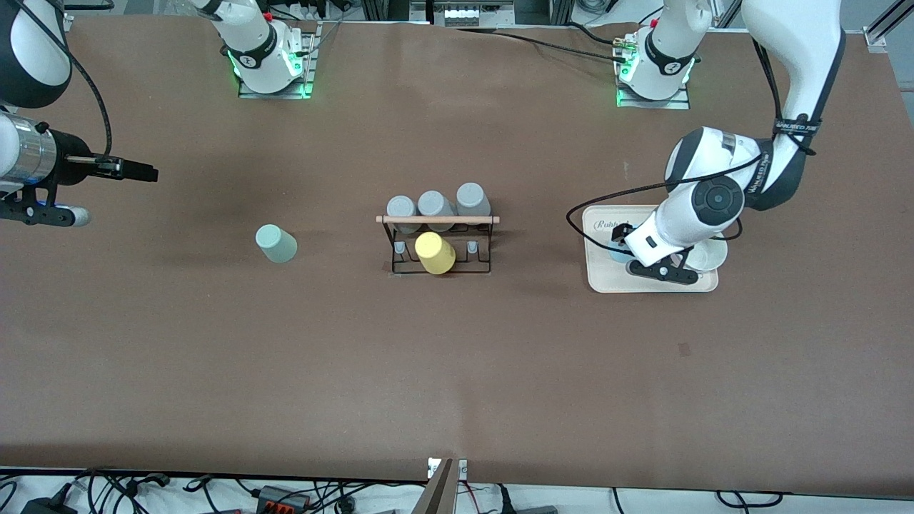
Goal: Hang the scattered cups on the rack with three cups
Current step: 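Reach the left gripper down to the light blue cup on the tray, then grasp the light blue cup with the left gripper and lift it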
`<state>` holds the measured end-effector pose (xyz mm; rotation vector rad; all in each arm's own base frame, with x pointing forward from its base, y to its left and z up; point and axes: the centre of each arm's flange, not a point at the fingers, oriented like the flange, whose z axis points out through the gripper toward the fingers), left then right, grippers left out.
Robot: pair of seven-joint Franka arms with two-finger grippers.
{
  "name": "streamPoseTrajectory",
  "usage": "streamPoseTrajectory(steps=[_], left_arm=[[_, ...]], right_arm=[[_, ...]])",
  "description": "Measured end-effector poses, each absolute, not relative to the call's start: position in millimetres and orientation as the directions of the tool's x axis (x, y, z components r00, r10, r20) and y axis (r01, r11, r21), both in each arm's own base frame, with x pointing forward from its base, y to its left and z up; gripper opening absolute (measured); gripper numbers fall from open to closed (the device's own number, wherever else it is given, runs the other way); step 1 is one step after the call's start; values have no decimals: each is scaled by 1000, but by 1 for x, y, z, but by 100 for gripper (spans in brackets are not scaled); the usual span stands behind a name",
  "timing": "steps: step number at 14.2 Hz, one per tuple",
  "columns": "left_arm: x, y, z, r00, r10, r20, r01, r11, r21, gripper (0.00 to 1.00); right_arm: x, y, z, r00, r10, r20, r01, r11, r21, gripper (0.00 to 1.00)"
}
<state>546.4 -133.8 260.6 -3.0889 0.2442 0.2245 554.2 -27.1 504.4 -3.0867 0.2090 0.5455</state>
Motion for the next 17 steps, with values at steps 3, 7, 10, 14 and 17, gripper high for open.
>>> streamPoseTrajectory(steps=[3,7,10,14,17], left_arm=[[528,-139,242,984,-112,-139,-117,-993,-26,100],[525,-142,238,988,-104,-118,-107,-994,-22,100],[521,-139,233,987,-100,-124,-104,-994,-23,100],[516,-136,224,987,-96,-129,-100,-995,-21,100],[516,-136,219,987,-96,-125,-99,-995,-17,96]], right_arm=[[550,-19,500,946,-118,-302,-118,-993,19,100],[520,-18,490,966,-118,-229,-119,-993,9,100],[511,-18,490,969,-118,-218,-120,-993,7,100],[511,-18,489,969,-118,-218,-120,-993,7,100],[511,-18,488,969,-117,-219,-118,-993,7,100]])
